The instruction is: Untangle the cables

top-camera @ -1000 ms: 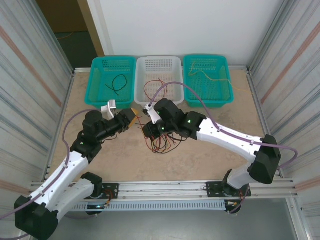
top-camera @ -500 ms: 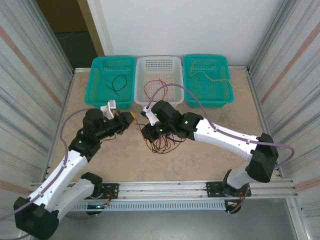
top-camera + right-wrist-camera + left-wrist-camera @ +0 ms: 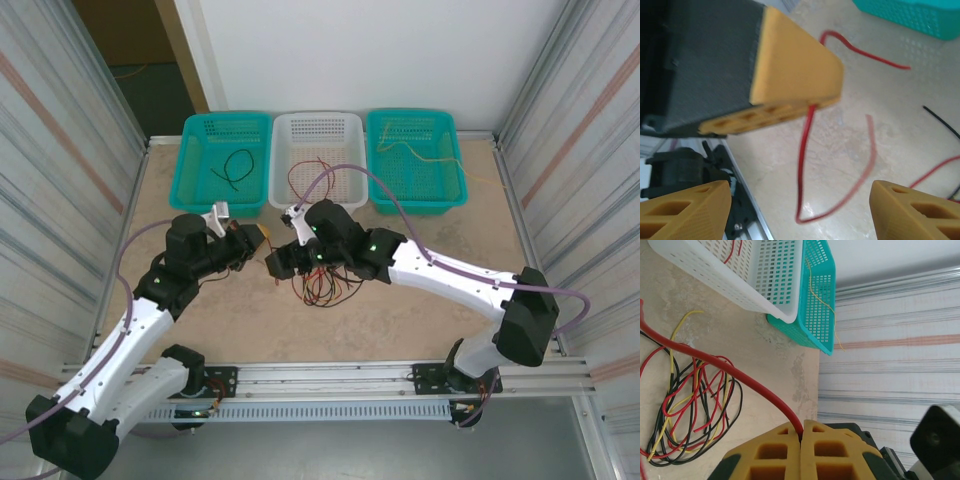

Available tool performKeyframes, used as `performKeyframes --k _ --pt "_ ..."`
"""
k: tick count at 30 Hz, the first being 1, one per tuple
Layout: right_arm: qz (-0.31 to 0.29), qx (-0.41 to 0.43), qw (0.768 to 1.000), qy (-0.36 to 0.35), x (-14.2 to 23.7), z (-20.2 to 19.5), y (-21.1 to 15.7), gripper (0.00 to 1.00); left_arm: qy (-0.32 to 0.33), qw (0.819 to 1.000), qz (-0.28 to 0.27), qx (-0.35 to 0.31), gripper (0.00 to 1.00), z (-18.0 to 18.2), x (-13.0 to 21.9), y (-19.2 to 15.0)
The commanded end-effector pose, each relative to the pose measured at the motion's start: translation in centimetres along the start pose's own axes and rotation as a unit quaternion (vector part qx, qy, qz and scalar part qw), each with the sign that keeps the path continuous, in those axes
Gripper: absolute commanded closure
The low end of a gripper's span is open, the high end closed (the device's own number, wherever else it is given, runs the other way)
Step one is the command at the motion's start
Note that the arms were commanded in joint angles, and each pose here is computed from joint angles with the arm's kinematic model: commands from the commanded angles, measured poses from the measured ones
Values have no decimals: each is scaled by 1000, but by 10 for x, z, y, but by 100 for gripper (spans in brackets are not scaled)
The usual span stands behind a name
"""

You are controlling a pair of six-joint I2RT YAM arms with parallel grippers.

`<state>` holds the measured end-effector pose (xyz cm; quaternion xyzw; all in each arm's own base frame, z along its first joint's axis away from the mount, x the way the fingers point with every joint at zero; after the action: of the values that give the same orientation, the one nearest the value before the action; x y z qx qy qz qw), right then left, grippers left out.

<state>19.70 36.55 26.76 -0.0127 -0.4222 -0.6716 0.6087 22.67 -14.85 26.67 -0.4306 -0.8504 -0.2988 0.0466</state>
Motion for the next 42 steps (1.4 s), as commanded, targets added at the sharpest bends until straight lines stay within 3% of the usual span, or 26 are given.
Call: performKeyframes --k 1,5,7,10,21,34,35,38,42 --pt "0 -11 999 33 -13 9 2 33 -13 1000 -9 9 100 -10 6 5" --pt "16 -18 999 33 -22 8 0 53 -12 1000 -18 20 100 -7 8 6" --pt "22 -21 999 31 -24 7 -3 72 -19 999 -20 29 100 -5 7 7" --pt "23 -23 999 24 -23 4 -5 83 -20 999 -22 30 100 -1 8 9" --pt "16 -1 1000 8 -3 3 -6 100 69 996 7 -60 100 20 18 7" --pt "13 19 1000 -17 5 6 3 100 63 981 37 -179 100 4 20 -2" --pt "11 20 999 -23 7 6 5 100 67 980 38 -182 93 4 21 -2" --pt "2 28 999 -37 12 6 12 100 84 978 28 -189 56 4 27 1" --pt "-20 32 998 -57 25 1 31 100 103 974 11 -202 33 4 35 5"
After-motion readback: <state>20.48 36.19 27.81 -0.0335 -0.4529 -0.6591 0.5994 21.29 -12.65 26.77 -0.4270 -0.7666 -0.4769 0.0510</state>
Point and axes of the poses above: each hand's point on the last joint's axis, 136 mm out from that joint toward the fingers, its own x axis back along the fingers, its own z axis along the line the jaws close on, y = z × x, the point moved 5 cm from there along x, back along the fingers, and after that the axes turned 15 degrees about -x, right-handed, at the moved point
